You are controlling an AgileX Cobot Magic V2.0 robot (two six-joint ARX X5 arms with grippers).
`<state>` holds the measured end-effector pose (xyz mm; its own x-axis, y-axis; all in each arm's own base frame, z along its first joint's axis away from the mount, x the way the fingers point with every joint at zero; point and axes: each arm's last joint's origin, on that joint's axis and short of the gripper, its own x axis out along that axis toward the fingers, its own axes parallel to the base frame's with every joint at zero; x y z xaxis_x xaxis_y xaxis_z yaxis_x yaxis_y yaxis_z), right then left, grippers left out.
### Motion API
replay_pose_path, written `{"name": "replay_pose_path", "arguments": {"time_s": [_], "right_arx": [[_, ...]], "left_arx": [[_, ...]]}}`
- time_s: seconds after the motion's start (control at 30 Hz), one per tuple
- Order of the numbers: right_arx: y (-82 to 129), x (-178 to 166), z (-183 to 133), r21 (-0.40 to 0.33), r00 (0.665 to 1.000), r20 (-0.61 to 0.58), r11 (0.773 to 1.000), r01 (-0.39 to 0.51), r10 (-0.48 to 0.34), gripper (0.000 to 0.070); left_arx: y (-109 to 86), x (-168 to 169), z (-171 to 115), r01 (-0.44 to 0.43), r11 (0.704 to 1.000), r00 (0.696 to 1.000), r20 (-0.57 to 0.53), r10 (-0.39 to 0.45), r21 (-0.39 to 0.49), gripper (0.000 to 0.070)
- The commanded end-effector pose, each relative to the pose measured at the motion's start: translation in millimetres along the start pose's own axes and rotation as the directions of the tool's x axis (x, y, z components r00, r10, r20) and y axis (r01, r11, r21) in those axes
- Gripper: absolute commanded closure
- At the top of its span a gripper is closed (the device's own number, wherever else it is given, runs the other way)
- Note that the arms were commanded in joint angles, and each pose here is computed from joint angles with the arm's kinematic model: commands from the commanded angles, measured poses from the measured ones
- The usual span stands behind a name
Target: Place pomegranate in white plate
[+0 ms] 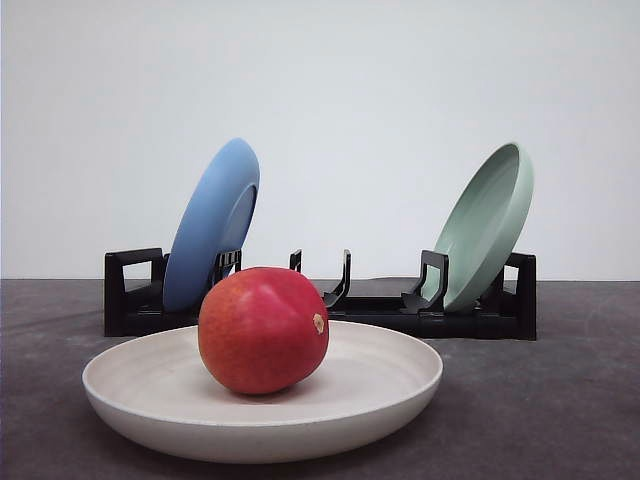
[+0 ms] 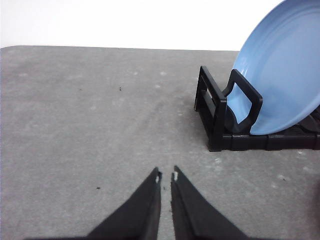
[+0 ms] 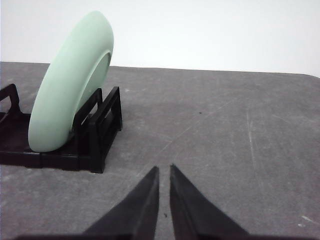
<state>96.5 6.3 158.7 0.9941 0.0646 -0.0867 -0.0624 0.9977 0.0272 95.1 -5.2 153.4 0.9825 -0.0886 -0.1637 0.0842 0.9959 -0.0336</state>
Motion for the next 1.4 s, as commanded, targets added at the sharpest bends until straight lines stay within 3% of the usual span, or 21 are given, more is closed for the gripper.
{"name": "replay_pose_path", "arguments": {"time_s": [0.0, 1.37], "right_arx": [[0.0, 0.3, -0.5, 0.010, 1.000, 0.005, 1.000, 0.000, 0.000, 0.0666], [0.0, 0.3, -0.5, 0.010, 1.000, 0.005, 1.000, 0.000, 0.000, 0.0666]], "left_arx": [[0.3, 1.1, -3.8, -0.005, 1.000, 1.000, -0.013, 0.005, 0.007, 0.0684], [0.3, 1.1, -3.8, -0.005, 1.000, 1.000, -0.013, 0.005, 0.007, 0.0684]]}}
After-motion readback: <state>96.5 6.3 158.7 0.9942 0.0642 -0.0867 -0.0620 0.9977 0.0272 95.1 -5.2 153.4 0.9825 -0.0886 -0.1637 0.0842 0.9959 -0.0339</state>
